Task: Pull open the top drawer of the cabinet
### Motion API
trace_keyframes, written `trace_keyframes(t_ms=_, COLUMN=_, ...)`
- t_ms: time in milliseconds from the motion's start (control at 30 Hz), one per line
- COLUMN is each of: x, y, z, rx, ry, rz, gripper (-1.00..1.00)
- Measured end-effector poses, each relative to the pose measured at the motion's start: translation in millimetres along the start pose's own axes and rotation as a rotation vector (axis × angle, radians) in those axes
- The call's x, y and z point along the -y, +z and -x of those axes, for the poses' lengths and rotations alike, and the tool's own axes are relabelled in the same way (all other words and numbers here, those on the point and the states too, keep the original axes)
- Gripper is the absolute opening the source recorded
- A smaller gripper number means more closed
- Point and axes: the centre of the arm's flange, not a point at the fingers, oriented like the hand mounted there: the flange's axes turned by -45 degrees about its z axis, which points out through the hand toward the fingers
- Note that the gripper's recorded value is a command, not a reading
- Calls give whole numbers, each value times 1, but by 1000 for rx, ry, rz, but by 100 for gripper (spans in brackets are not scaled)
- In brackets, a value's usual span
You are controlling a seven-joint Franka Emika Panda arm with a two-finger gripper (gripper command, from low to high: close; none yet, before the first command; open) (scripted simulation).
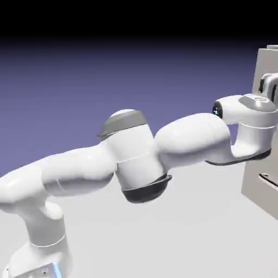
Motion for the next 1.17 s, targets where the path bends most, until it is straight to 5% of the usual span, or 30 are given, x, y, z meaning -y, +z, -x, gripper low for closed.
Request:
trace_keyframes(t_ms=333, x=-1, y=-79, z=0, rx=-1, ry=2, rz=1, gripper=-100)
trace_keyframes(t_ms=600, x=-2, y=-76, z=1, rx=1, ry=0, rz=2, gripper=-100)
trace_keyframes(t_ms=1067, x=0, y=-195, z=0, rx=0, ry=-1, rz=0, gripper=-100)
trace_keyframes(t_ms=1100, x=0, y=-199, z=0, rx=1, ry=0, rz=0, gripper=100)
trace_keyframes(t_ms=1167, x=0, y=-199, z=0, rx=1, ry=0, rz=1, gripper=100)
